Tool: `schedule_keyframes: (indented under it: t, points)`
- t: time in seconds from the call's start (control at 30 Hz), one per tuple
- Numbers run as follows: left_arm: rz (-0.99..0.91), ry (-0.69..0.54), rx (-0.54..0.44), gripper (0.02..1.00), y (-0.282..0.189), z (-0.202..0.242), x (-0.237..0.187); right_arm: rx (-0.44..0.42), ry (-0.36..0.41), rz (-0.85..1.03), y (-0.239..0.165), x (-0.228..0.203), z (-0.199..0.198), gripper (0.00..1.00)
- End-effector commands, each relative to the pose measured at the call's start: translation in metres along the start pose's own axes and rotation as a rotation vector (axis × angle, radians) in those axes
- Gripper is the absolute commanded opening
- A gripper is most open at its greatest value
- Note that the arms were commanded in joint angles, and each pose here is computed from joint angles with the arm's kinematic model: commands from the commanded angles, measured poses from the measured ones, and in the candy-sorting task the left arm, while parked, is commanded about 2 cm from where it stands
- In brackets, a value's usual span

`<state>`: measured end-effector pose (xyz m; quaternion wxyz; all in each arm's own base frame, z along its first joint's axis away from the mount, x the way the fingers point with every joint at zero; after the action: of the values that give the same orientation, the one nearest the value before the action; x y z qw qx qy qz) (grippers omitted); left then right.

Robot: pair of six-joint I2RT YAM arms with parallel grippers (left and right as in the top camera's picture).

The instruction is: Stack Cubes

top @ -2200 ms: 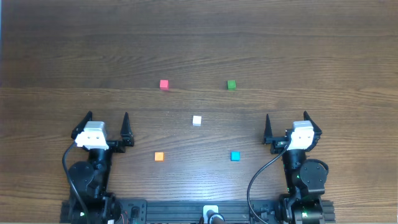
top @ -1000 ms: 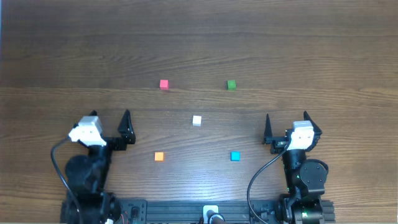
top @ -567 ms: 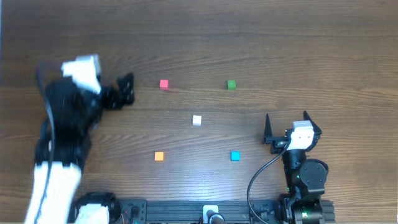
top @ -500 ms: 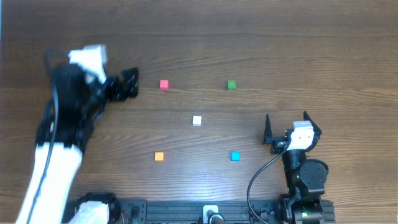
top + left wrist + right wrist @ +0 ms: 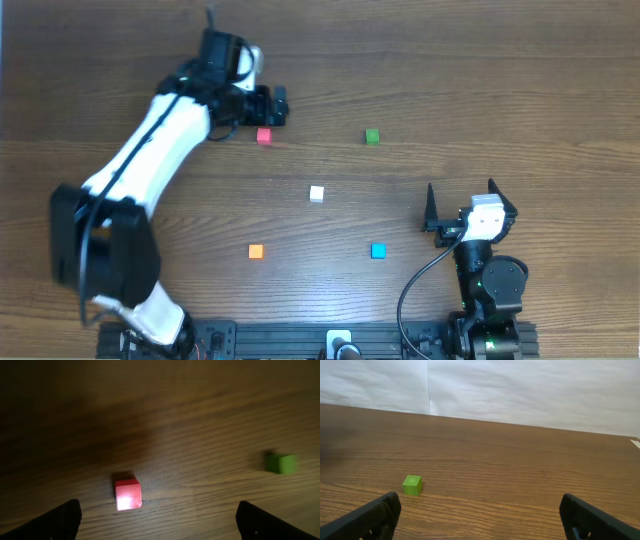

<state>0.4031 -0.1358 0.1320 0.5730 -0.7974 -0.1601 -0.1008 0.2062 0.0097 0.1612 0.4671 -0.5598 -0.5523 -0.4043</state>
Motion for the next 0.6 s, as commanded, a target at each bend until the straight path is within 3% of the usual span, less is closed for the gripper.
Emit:
schedule_keyframes:
  t: [0.03, 0.17, 0.6]
  points:
    - [0.055, 0.000, 0.107, 0.993, 0.028, 0.006, -0.005, 0.001, -0.001, -0.004, 0.000, -0.001, 0.000, 0.991]
    - [0.114, 0.000, 0.198, 0.974, 0.039, 0.016, -0.016, 0.001, -0.001, -0.004, 0.000, -0.001, 0.000, 0.993]
    - [0.183, -0.012, 0.265, 0.941, 0.061, 0.034, -0.029, 0.001, -0.001, -0.004, 0.000, -0.001, 0.000, 0.993]
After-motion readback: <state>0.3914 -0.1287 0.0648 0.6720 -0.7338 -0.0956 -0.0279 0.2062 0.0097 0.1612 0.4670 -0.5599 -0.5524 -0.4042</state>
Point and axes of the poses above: each gripper's point midway between its finger pads, its own y axis out along the fingers, its own z axis along the line the jaws close on, x = y × z, the point moved 4 cm from there along -y, back along the fingers, and after that the axes turned 9 degrees about -y, right-handed, at the moved point
